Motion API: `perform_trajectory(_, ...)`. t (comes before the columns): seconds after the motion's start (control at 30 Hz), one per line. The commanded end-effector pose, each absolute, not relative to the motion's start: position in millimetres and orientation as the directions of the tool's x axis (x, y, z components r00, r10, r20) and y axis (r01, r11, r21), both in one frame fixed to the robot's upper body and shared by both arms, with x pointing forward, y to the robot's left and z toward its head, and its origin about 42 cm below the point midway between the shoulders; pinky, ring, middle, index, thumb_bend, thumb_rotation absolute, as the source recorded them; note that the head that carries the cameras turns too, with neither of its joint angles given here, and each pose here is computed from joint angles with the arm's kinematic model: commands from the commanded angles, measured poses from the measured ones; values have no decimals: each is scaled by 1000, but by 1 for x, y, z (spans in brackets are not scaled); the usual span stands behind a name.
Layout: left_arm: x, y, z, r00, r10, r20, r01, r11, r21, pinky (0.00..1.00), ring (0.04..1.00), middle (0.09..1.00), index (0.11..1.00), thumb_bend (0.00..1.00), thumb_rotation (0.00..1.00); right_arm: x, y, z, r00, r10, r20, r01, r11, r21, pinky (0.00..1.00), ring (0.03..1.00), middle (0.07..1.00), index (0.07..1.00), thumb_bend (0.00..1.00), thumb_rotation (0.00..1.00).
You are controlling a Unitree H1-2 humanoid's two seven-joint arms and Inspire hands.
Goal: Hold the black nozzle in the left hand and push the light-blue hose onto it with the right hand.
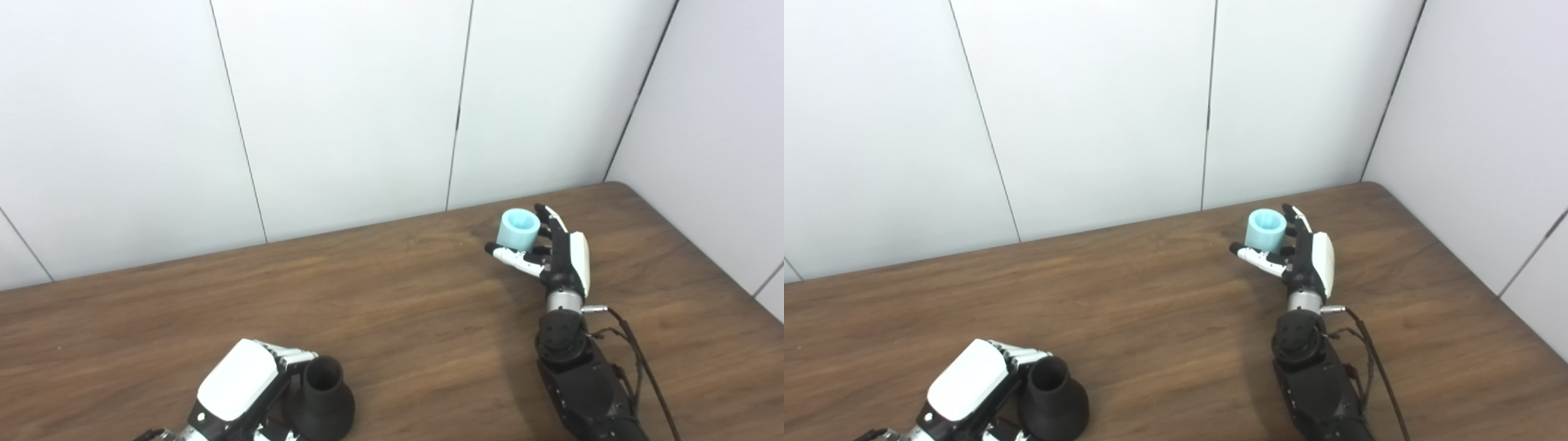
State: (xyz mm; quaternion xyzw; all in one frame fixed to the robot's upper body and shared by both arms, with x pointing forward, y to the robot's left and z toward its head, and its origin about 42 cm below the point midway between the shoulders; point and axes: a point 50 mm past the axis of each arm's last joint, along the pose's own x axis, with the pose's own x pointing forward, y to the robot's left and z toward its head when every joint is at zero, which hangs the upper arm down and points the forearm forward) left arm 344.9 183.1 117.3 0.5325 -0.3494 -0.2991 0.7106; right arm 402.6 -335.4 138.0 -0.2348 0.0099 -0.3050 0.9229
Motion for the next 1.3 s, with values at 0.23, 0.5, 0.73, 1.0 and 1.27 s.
perform_trajectory(0.23,312,186,77,544,-839,15,196,145,970,178,239,414,525,516,0,411,-332,148,827,-542,148,552,733,-398,864,960,997,992,1000,317)
perform_trajectory(0.5,310,186,77,544,-839,16,197,147,969,169,233,426,514,518,0,409,-330,148,834,-533,143,543,747,-383,871,959,992,982,1000,350)
perform_trajectory(0.73,310,186,75,542,-840,10,198,140,970,192,260,423,529,517,0,406,-329,148,816,-554,162,570,728,-381,744,846,876,866,985,327)
perform_trajectory(1.0,311,186,76,543,-839,13,198,143,970,153,208,438,504,520,0,408,-334,146,775,-597,207,629,699,-340,765,855,882,875,940,318)
perform_trajectory(1.27,310,184,76,539,-842,12,192,137,972,238,335,451,519,520,0,408,-336,147,767,-600,227,640,691,-336,829,915,945,937,950,363)
